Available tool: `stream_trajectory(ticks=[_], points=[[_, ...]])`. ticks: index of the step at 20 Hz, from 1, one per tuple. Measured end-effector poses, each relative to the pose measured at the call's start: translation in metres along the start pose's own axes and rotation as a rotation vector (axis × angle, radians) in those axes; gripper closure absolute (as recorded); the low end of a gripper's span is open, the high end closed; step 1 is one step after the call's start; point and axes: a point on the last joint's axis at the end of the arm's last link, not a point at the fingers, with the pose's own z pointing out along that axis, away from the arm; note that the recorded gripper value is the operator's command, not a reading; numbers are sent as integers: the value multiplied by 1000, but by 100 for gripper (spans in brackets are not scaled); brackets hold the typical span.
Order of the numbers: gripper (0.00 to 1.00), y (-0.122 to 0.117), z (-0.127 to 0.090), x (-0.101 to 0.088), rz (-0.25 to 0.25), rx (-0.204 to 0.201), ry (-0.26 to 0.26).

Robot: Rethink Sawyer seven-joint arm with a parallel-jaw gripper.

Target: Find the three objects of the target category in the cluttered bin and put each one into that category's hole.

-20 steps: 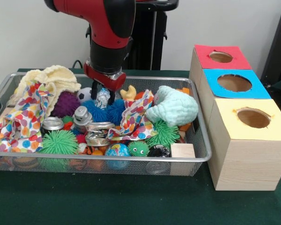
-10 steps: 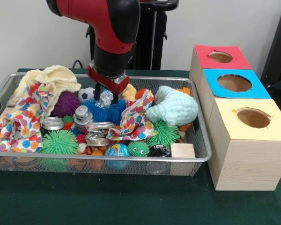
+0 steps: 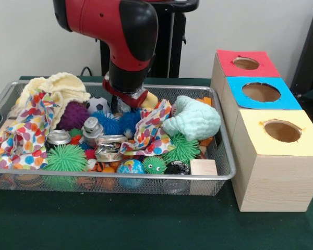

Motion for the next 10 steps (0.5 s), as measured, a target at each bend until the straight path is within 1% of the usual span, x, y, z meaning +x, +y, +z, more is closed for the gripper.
stream_trajectory(ticks=[1, 4, 7, 10], points=[[100, 0, 4, 2, -2, 8, 19], [100, 0, 8, 4, -3, 12, 31], [100, 1, 8, 2, -3, 19, 46], [100, 1, 8, 0, -4, 21, 49]])
